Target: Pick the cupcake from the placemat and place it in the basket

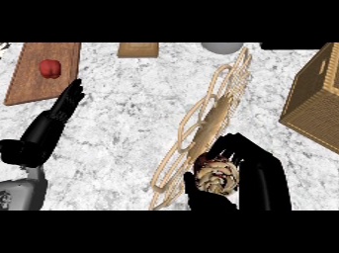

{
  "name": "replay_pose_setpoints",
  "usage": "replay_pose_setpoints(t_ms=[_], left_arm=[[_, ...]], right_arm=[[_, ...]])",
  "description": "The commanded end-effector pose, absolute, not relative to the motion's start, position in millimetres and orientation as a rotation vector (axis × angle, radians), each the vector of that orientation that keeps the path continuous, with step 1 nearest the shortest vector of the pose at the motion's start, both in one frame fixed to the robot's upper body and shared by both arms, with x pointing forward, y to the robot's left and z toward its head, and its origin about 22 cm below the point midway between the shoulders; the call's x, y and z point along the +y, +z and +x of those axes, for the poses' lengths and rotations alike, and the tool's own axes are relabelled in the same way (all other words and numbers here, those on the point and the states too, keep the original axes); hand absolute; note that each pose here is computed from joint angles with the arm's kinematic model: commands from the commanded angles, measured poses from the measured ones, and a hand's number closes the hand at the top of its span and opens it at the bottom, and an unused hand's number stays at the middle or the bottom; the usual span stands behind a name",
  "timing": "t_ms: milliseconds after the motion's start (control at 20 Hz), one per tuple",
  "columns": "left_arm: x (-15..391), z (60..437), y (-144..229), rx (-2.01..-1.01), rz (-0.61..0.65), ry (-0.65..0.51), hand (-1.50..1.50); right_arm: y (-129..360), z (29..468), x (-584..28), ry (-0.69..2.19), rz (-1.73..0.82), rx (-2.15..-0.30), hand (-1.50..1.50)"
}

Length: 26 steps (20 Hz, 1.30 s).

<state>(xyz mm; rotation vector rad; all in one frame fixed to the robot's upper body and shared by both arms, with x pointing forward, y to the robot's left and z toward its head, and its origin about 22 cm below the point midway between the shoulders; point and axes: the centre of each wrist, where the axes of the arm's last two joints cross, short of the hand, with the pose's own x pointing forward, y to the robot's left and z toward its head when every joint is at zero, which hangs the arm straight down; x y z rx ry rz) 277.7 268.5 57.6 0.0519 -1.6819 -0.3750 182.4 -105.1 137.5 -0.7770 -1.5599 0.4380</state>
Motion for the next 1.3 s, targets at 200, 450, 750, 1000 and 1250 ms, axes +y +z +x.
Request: replay_pose_setpoints(t_ms=[200,450,750,1000,1250], left_arm=[[270.2,277.0,71.1,-1.686,0.02,-0.378,0.0],[268.6,283.9,63.0,-1.702,0.05,-0.365,0.0],[272.0,274.2,55.8,-1.7,0.049,-0.387,0.0],[265.0,278.6,56.6,-1.691,0.06,-0.374,0.0],[270.7,276.8,61.9,-1.694,0.041,-0.378,0.0]], right_arm=[[205.2,135.1,-112.7,0.216,-0.83,-1.62,1.5],[216.8,158.4,-124.9,0.222,-0.989,-1.54,1.5],[243.9,199.8,-140.7,0.15,-1.047,-1.524,1.5],[251.5,240.7,-161.4,0.07,-1.129,-1.481,1.5],[271.1,275.3,-213.8,-0.086,-1.179,-1.529,1.5]])
